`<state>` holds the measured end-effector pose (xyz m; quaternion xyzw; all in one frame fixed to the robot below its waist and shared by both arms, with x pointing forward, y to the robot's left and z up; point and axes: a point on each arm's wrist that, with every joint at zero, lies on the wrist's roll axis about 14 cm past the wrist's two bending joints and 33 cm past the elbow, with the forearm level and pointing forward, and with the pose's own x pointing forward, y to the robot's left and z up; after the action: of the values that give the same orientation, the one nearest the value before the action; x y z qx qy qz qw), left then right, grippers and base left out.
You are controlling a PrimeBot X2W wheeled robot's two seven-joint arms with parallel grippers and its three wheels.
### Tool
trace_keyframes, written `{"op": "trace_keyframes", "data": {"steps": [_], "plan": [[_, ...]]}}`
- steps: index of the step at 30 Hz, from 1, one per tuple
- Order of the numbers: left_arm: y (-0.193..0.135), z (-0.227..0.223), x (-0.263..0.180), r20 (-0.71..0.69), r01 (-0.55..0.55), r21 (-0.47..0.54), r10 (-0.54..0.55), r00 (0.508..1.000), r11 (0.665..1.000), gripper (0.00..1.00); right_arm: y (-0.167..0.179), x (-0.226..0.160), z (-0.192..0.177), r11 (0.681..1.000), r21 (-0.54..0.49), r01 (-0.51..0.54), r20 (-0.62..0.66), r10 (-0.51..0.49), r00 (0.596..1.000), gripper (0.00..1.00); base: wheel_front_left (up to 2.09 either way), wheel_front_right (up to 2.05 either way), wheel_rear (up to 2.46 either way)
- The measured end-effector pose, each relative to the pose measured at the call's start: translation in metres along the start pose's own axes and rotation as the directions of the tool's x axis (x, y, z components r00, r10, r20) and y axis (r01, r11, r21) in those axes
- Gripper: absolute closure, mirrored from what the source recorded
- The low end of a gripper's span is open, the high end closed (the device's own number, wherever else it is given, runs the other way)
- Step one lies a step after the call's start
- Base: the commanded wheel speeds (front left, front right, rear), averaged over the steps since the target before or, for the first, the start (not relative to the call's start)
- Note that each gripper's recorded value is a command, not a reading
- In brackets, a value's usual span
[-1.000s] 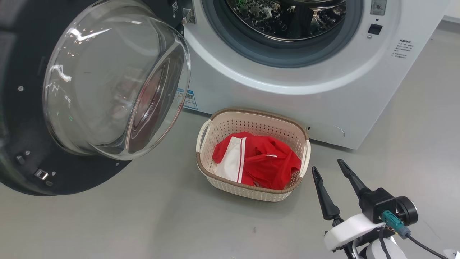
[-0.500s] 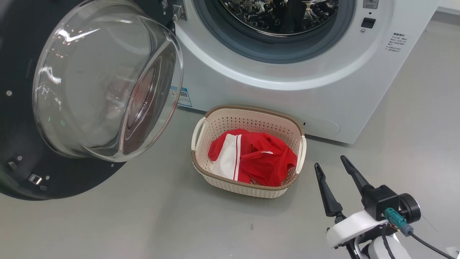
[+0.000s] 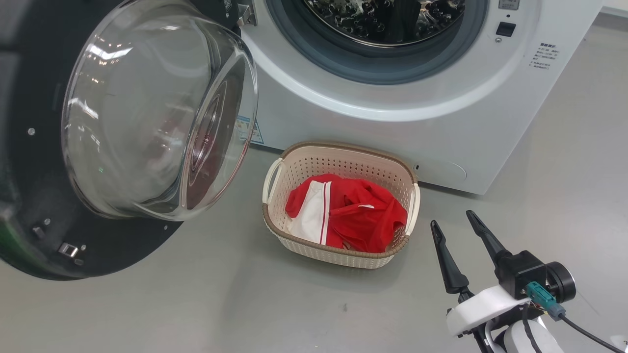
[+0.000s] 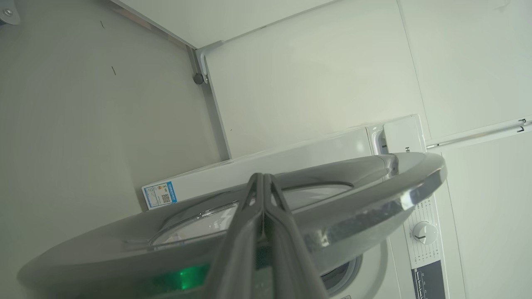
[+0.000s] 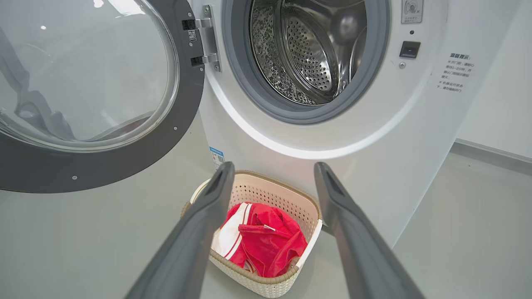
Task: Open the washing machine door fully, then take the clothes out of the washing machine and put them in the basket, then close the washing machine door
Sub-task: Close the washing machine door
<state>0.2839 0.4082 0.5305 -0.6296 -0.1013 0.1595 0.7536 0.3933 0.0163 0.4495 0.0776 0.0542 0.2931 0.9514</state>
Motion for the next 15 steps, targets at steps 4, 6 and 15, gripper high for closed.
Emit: {"op": "trace_keyframes", "data": {"steps": [4,6,15], "plan": [[0.0,-0.008,0.001,-0.041,0.006,-0.015,-0.007,0.999,1.0,1.0,0.0,0.0,-0.001,1.0,0.001,0.0,-0.001,0.0,1.0,0.0,0.0,0.0,0.0],[-0.001,-0.014,0.001,-0.068,0.012,-0.016,-0.013,0.998,1.0,1.0,0.0,0.0,-0.001,1.0,0.002,0.0,-0.002,0.0,1.0,0.0,0.0,0.0,0.0],[-0.01,-0.051,0.0,-0.219,0.049,-0.085,-0.067,0.973,0.995,1.0,-0.002,0.002,0.0,1.0,0.003,0.003,0.001,-0.003,1.0,0.0,0.0,0.0,0.0]]}}
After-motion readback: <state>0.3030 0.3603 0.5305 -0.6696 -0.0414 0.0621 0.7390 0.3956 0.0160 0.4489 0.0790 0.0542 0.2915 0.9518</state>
